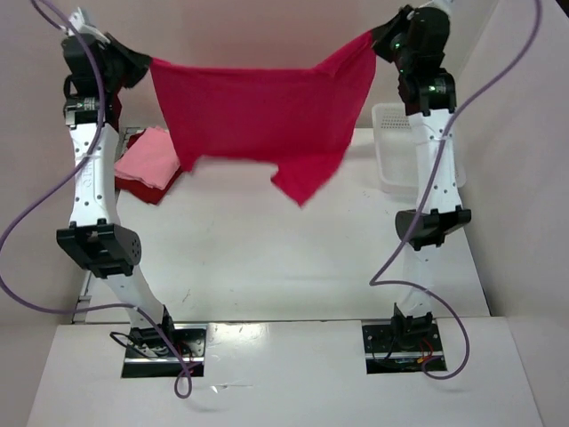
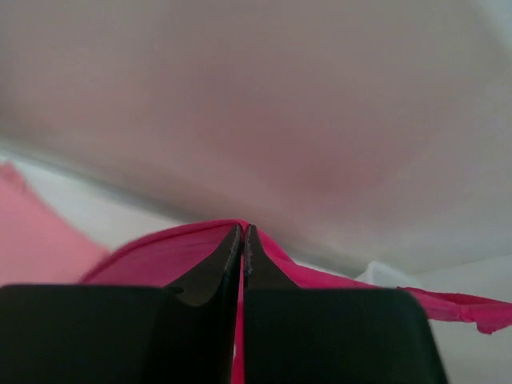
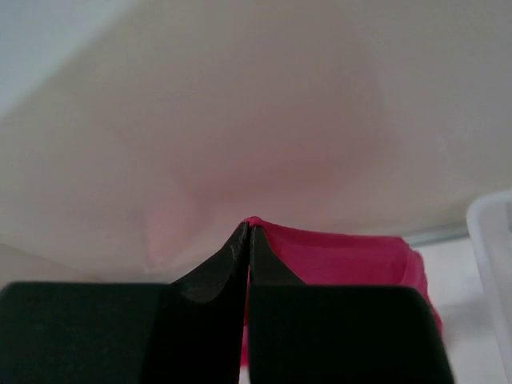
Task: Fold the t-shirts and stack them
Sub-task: Flatten out the tshirt
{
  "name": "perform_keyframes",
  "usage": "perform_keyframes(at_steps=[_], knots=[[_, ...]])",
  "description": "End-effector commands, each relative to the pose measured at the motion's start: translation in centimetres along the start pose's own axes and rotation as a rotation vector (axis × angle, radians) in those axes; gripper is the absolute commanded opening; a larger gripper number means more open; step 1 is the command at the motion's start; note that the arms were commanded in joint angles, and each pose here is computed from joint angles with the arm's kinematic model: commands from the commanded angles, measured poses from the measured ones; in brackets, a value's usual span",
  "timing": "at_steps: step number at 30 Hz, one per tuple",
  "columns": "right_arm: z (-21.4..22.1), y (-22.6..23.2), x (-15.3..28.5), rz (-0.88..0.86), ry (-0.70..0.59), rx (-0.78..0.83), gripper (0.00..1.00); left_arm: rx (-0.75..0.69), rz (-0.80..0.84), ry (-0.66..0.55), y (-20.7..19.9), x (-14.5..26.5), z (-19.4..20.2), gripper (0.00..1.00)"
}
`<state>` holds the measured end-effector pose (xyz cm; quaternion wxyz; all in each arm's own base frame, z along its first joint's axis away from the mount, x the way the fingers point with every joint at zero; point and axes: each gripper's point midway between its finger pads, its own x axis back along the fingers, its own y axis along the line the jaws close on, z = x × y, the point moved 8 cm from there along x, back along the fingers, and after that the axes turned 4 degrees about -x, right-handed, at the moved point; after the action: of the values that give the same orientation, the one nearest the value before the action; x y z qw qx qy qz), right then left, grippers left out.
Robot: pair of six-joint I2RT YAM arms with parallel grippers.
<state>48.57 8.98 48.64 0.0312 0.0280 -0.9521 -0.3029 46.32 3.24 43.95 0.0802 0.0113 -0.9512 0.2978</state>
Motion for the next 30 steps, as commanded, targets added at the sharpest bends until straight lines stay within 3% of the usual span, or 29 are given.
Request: perform_keyframes(at_steps=[1, 4, 8, 10, 14, 15, 17, 18, 20, 21, 23, 24, 30], knots=[[-10.4, 6.6, 9.0, -0.266, -0.336, -0.052, 0.0, -0.023, 0.115, -0.197, -3.4, 3.6, -5.9, 0.02], [-10.5, 6.6, 10.0, -0.255, -0.321, -0.051, 0.0, -0.024, 0.1, -0.226, -3.2, 4.6, -6.7, 0.02], [-7.6, 4.7, 9.0, -0.157, -0.174, -0.026, 0.0, -0.019, 0.094, -0.195, -2.1, 4.5, -4.9, 0.02], [-4.4, 2.6, 8.2, -0.089, -0.044, -0.004, 0.0, -0.001, 0.05, -0.128, -0.1, 4.3, -2.0, 0.02], [1.4, -1.6, 9.7, 0.004, 0.086, 0.005, 0.0, 0.022, -0.001, -0.035, 2.7, 5.3, 3.0, 0.02], [5.3, -4.4, 9.5, 0.078, 0.19, 0.012, 0.0, 0.027, -0.014, -0.014, 3.4, 5.4, 4.2, 0.02], [7.2, -6.1, 11.6, 0.134, 0.243, 0.008, 0.0, 0.038, -0.067, 0.066, 5.7, 6.1, 8.0, 0.02], [11.2, -9.0, 12.3, 0.211, 0.349, 0.016, 0.0, 0.044, -0.07, 0.091, 6.4, 6.3, 9.3, 0.02], [13.0, -10.5, 14.9, 0.242, 0.387, 0.007, 0.0, 0.057, -0.102, 0.14, 7.6, 7.2, 11.7, 0.02], [16.3, -12.6, 16.3, 0.287, 0.49, -0.006, 0.0, 0.076, -0.162, 0.207, 9.5, 7.7, 14.6, 0.02], [19.1, -14.6, 19.4, 0.338, 0.578, -0.022, 0.0, 0.08, -0.195, 0.26, 10.6, 9.0, 16.8, 0.02], [19.9, -15.1, 20.3, 0.355, 0.609, -0.036, 0.0, 0.099, -0.241, 0.331, 12.1, 10.0, 19.5, 0.02], [22.8, -16.2, 26.5, 0.428, 0.793, -0.16, 0.0, 0.145, -0.333, 0.496, 14.3, 14.2, 25.0, 0.02]])
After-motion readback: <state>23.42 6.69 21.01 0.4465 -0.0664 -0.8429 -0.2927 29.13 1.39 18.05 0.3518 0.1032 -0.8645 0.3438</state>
